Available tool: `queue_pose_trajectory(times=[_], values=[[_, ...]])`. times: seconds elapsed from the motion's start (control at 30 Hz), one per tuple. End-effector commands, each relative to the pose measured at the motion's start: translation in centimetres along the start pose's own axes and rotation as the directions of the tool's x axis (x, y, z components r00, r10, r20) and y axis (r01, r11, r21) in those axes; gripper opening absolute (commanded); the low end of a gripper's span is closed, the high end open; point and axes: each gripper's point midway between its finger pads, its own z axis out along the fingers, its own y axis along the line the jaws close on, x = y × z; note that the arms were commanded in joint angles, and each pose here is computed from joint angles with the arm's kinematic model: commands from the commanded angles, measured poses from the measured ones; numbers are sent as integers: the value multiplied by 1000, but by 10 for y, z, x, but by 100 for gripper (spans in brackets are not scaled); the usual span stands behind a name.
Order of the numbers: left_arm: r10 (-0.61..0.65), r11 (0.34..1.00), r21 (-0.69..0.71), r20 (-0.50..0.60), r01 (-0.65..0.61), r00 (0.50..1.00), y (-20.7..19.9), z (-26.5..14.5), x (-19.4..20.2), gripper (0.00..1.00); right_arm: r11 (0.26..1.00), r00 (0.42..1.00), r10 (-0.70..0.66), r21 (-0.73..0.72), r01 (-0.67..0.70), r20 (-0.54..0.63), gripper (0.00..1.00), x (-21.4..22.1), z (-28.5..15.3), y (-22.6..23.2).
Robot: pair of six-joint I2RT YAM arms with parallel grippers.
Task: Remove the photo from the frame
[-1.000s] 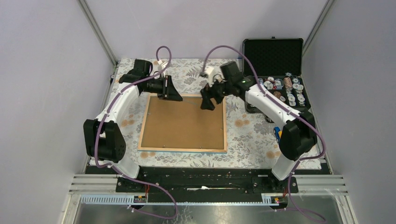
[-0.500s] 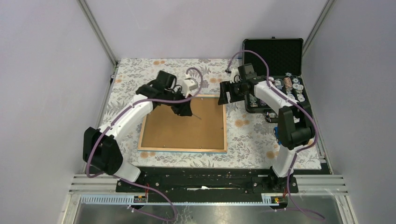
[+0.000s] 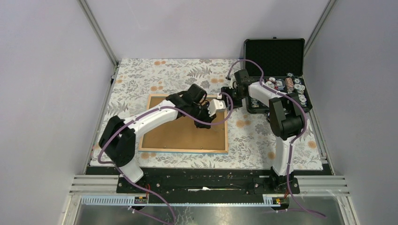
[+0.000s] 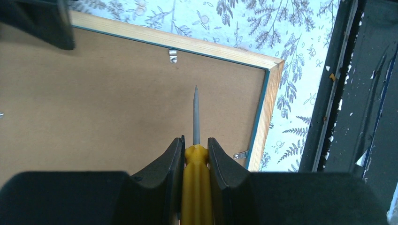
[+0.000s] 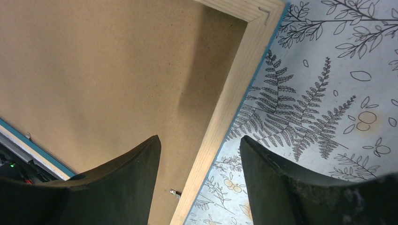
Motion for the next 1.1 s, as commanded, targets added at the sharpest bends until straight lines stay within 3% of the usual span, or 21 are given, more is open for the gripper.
queue_pose_trajectory(times=[0.0, 0.67, 1.07], values=[[70, 997, -22, 45, -69, 997, 9, 5, -26, 0, 999, 999, 31, -19, -31, 36, 66, -13, 4, 6], [23, 1000, -15, 26, -23, 999, 11, 40, -35, 0, 995, 995, 99, -16, -100, -32, 42, 8, 23, -3], [-9, 998, -56, 31, 11, 999, 20, 44, -38, 0, 993, 992, 114, -21, -115, -47, 35, 12, 28, -4]])
